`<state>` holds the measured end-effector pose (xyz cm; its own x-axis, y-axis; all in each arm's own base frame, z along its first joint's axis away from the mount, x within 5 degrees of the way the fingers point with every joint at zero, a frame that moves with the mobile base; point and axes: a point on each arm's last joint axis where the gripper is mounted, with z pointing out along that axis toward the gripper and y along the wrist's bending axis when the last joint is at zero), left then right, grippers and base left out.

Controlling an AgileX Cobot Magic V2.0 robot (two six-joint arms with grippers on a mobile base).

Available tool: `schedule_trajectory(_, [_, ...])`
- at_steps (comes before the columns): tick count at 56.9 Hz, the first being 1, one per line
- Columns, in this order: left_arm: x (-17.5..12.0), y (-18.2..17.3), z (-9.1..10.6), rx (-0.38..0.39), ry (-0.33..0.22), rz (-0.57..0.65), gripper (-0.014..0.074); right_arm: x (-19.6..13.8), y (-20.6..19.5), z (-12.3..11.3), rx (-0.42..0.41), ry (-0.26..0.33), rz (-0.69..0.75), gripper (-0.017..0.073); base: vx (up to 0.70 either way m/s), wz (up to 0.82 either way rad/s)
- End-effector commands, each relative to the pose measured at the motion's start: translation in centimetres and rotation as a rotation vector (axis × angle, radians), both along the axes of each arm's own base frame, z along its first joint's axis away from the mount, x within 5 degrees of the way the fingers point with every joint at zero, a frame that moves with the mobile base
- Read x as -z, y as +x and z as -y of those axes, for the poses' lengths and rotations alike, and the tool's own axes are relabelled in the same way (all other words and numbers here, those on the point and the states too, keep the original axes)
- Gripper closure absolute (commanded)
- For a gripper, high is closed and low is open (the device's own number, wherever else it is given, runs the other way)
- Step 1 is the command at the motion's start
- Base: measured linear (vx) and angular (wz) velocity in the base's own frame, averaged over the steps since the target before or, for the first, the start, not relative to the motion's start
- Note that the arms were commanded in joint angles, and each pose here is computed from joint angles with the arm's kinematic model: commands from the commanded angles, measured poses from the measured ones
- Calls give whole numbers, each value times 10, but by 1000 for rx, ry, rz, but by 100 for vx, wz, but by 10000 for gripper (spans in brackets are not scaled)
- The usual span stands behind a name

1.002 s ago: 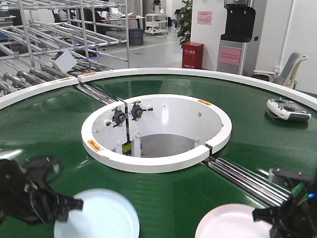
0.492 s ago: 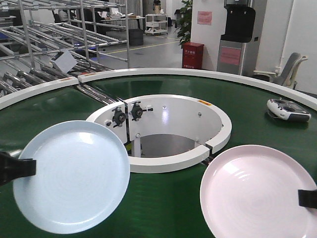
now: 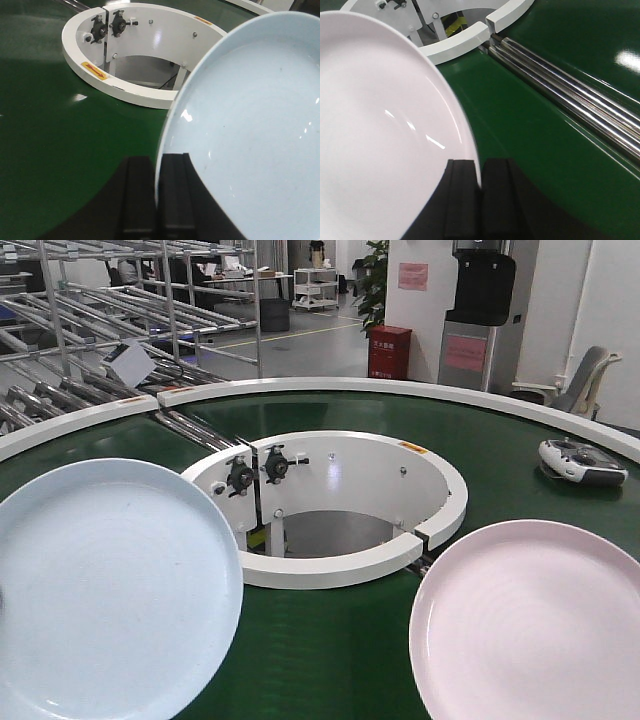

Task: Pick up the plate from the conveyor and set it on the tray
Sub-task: 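Lift both plates off the belt with both grippers, then drive the base to the steel table holding both plates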

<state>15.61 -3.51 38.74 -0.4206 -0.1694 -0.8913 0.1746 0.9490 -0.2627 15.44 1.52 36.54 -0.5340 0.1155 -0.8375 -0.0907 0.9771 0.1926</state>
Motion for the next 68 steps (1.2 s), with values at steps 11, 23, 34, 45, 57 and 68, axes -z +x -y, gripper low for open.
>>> schedule_trajectory(11, [-13,-3,1,0,-40,53,601,-15,1,0,16,30,93,568,0,0])
schedule_trajectory(23, [-13,-3,1,0,-40,53,599,-15,1,0,16,30,93,568,0,0])
schedule_trajectory(34, [-13,-3,1,1,-39,51,599,-15,1,0,17,28,93,568,0,0])
schedule_trajectory(45, [-13,-3,1,1,-39,51,599,-15,1,0,17,28,93,568,0,0])
schedule_trajectory(57, [-13,-3,1,1,-39,51,599,-15,1,0,17,28,93,568,-1,0])
schedule_trajectory(68, [-13,-3,1,1,-39,51,599,-15,3,1,18,28,89,568,-8,-6])
